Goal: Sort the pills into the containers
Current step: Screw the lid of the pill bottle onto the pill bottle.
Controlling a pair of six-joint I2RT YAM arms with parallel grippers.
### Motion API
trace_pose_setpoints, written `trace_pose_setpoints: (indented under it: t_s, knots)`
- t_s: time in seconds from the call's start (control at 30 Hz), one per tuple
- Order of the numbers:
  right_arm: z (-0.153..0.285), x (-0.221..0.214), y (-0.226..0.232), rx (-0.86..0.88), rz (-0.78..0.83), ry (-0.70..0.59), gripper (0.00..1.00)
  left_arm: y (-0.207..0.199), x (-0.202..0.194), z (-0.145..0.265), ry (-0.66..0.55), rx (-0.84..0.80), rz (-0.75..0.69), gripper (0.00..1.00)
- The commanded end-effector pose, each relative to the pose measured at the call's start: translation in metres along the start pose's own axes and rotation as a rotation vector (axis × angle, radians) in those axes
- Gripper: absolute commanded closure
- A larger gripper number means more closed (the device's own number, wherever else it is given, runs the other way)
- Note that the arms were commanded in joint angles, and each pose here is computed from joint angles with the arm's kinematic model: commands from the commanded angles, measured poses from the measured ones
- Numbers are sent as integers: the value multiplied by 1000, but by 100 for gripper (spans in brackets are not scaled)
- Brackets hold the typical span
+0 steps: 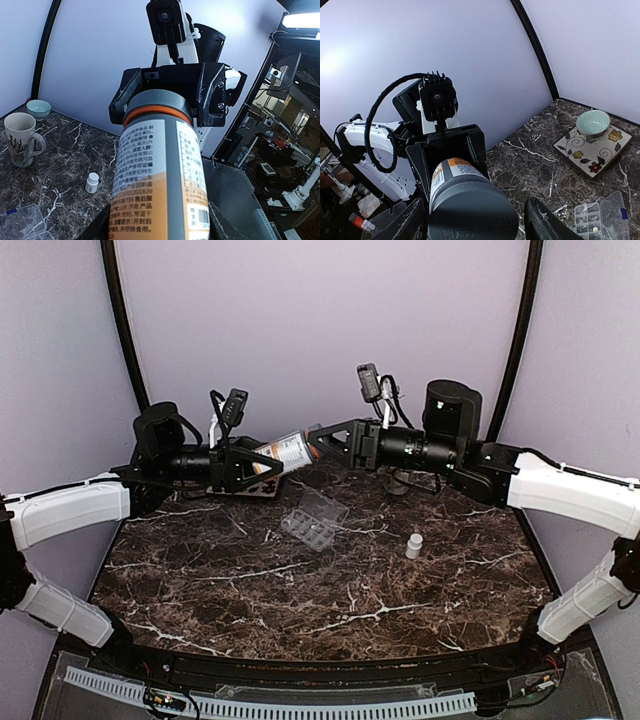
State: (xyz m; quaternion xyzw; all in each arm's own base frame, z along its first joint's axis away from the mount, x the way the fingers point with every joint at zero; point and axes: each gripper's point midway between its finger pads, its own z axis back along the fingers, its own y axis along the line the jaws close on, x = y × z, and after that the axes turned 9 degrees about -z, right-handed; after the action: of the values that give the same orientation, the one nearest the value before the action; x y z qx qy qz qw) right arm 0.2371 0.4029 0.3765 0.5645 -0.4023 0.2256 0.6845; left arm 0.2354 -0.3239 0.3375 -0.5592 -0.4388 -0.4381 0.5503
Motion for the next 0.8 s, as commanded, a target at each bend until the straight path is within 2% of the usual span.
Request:
trace_pose_setpoints:
  t_s: [0.0,0.47,0.77]
  knots:
    - [-3,15,12,51,10,-32,34,-10,27,3,-52,-30,-81,100]
    - [-2,15,17,86,-21,-26,61,-10,28,2,-54,-40,-81,100]
    - [-15,10,17,102,-120,48,70,-16,33,2,-48,-64,-119,100]
